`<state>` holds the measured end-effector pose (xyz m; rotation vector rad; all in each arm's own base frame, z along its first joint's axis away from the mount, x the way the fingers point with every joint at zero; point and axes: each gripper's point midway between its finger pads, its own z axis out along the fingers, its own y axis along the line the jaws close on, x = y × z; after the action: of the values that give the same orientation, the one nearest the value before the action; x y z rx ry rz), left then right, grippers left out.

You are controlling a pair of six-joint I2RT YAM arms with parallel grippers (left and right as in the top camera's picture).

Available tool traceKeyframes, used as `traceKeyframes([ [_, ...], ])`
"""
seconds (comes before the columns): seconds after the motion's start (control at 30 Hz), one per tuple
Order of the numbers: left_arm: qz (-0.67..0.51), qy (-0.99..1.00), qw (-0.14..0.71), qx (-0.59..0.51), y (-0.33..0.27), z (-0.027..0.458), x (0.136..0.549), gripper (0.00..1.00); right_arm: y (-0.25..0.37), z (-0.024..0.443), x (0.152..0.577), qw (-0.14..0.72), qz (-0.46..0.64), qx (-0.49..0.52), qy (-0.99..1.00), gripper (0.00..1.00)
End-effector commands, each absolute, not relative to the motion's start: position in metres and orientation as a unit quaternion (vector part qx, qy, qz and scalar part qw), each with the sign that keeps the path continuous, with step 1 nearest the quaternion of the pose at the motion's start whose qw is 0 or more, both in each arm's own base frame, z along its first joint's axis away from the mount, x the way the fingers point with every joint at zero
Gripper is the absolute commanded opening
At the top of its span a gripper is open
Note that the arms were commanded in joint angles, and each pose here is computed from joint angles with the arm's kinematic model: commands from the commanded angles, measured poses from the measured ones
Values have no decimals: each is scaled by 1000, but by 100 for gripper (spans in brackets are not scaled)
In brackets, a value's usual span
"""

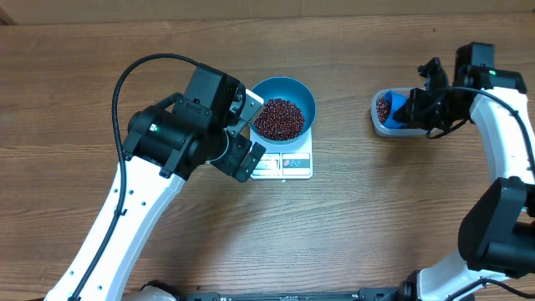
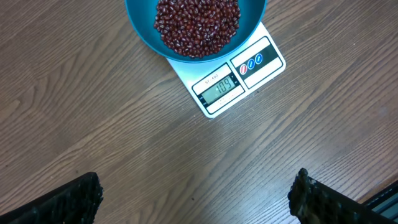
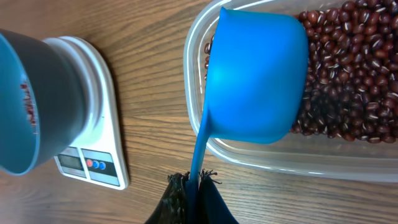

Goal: Scoop item into bowl and weigh 150g on scale
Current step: 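Dip the scoop into the tub and scoop more red beans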

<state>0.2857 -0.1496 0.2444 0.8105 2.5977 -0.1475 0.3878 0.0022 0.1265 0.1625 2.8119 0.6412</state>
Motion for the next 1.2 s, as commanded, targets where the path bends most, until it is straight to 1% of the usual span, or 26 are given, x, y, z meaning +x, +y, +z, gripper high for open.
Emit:
traceKeyframes([
  [0.0,-56,930,207,298,-150,245,285,99,16,143,392,149,292,30,944,4],
  [0.6,-56,930,207,298,-150,245,285,99,-7,141,384,143,296,64,942,4],
  [0.83,-56,930,207,298,-150,245,285,100,-19,125,372,127,300,85,941,4],
  [1.0,-56,930,207,298,-150,245,285,100,-23,122,367,139,345,97,923,4],
  [1.17,-56,930,207,298,-150,245,285,100,-29,137,369,168,393,103,898,4],
])
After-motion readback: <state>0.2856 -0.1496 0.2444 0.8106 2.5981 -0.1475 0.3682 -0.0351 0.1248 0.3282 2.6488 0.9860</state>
